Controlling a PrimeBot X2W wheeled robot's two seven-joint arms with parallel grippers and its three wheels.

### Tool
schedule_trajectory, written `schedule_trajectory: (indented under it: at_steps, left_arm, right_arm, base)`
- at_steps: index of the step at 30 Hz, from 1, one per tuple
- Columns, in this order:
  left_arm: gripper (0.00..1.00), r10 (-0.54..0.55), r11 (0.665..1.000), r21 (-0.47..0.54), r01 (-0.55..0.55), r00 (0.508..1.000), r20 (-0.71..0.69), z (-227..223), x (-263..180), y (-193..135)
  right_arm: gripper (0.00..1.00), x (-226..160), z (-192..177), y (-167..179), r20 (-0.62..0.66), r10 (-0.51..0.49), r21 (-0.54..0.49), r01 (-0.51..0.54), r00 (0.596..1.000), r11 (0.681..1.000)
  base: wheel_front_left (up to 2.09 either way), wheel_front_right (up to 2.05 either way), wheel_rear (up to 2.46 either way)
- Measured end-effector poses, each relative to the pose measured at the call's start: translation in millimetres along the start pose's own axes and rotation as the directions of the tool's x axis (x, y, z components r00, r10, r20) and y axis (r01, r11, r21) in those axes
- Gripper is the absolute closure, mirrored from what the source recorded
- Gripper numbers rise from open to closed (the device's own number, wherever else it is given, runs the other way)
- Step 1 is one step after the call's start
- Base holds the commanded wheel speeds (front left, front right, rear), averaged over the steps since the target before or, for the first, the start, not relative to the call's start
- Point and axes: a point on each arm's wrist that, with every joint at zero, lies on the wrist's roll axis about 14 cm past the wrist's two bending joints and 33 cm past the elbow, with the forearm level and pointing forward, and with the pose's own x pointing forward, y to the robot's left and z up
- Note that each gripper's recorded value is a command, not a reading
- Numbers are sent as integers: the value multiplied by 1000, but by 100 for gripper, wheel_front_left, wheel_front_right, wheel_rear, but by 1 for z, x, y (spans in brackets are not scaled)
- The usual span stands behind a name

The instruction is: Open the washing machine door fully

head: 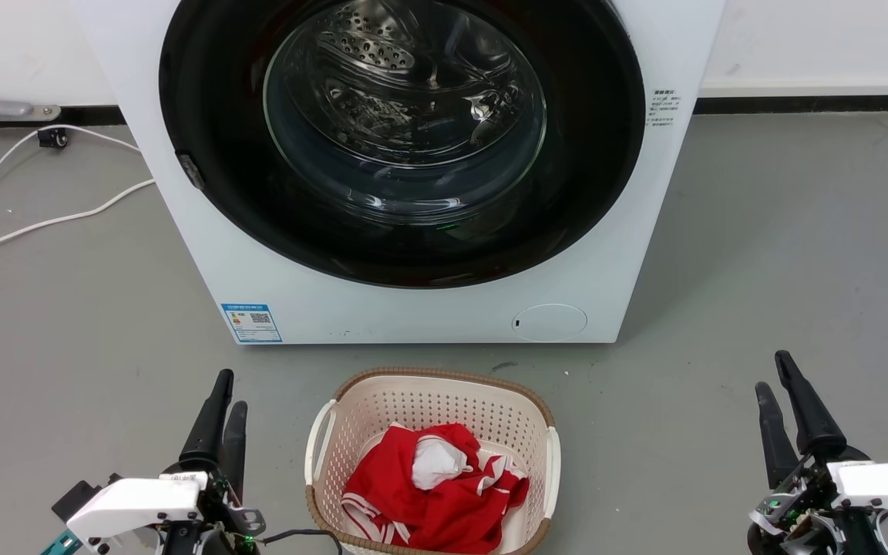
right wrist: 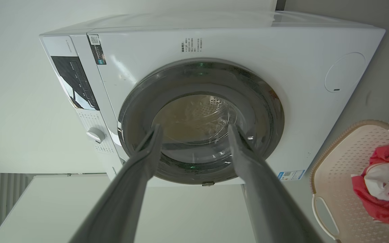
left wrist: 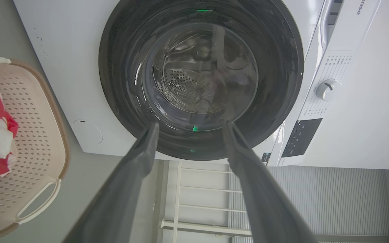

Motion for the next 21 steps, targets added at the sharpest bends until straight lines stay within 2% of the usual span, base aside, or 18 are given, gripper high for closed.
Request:
schedule_trajectory:
  at_steps: [6, 13, 17, 21]
  left_arm:
    - [0, -21, 999, 27, 21, 1000, 9, -2, 2, -7]
    - [0, -62, 987, 148, 58, 998, 19, -2, 3, -21]
    - [0, -91, 967, 239, 83, 996, 23, -2, 4, -31]
    - [0, -115, 938, 332, 101, 993, 23, -2, 5, -39]
  right_arm:
    - [0, -1, -1, 5, 14, 16, -24, -16, 1000, 1000]
    - [0, -1, -2, 17, 19, 50, -158, -47, 999, 986]
    - [0, 0, -3, 27, 14, 80, -287, -72, 997, 955]
    - [0, -2, -6, 34, 4, 102, -416, -91, 995, 905]
  base:
    - [0, 0, 0]
    - [0, 0, 0]
    - [0, 0, 0]
    - [0, 0, 0]
